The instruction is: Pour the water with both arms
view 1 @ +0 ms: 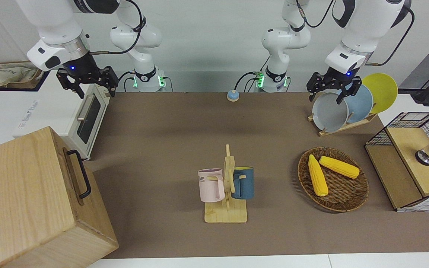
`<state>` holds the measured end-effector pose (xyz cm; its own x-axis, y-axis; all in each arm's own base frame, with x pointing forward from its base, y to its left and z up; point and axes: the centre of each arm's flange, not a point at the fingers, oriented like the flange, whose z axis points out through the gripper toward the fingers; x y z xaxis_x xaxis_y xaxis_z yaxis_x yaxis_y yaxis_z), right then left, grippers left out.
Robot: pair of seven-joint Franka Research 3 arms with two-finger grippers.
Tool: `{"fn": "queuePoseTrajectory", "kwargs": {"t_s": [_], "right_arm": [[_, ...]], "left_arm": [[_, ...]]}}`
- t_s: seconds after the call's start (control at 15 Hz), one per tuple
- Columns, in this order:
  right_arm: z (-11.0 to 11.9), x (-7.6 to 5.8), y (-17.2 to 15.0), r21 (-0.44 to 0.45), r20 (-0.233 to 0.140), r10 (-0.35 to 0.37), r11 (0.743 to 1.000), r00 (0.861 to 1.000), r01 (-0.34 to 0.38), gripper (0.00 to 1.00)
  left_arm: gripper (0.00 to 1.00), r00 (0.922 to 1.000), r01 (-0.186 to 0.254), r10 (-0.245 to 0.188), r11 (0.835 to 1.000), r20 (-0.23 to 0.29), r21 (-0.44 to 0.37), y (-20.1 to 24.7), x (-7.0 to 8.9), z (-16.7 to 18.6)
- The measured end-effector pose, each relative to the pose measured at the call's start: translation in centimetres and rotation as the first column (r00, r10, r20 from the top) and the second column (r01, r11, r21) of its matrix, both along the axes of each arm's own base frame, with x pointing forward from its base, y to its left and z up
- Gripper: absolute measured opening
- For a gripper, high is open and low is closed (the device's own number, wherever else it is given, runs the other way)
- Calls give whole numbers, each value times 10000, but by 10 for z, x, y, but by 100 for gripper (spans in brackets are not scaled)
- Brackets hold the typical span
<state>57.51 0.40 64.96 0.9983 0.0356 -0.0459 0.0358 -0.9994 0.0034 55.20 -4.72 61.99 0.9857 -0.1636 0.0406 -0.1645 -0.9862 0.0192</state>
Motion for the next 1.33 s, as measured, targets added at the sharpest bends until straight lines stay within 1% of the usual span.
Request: {"fn": "queuePoseTrajectory", "kwargs": {"t_s": [0.13,0.33,0.47,0.8,0.93,1.07,1.2,1.33], "right_arm": [[0,0,-2,-4,0,-42,10000,10000,42,100],[0,0,-2,-4,1,-42,10000,10000,42,100],[0,0,-2,12,1,-40,10000,10000,40,100],[0,0,7,547,5,52,9985,10000,-52,100],[-1,0,15,632,-22,123,9979,9999,-122,100],[-13,3,33,659,-85,192,9977,9998,-186,100],[-33,7,59,669,-186,401,9970,9990,-388,100],[-56,12,88,670,-219,657,9957,9976,-641,100]], "left_arm": [[100,10000,-40,40,10000,20,6,2,0,1],[100,9997,-222,222,9998,63,2,12,1,3],[100,9997,-244,244,9997,75,1,13,1,4],[100,9996,-279,279,9996,77,0,15,1,4],[100,9991,-418,418,9991,75,-4,17,1,4],[100,9982,-593,592,9982,83,45,27,2,4],[100,9978,-662,659,9970,92,407,35,4,1],[100,9967,-805,802,9952,74,563,46,9,-2]]}}
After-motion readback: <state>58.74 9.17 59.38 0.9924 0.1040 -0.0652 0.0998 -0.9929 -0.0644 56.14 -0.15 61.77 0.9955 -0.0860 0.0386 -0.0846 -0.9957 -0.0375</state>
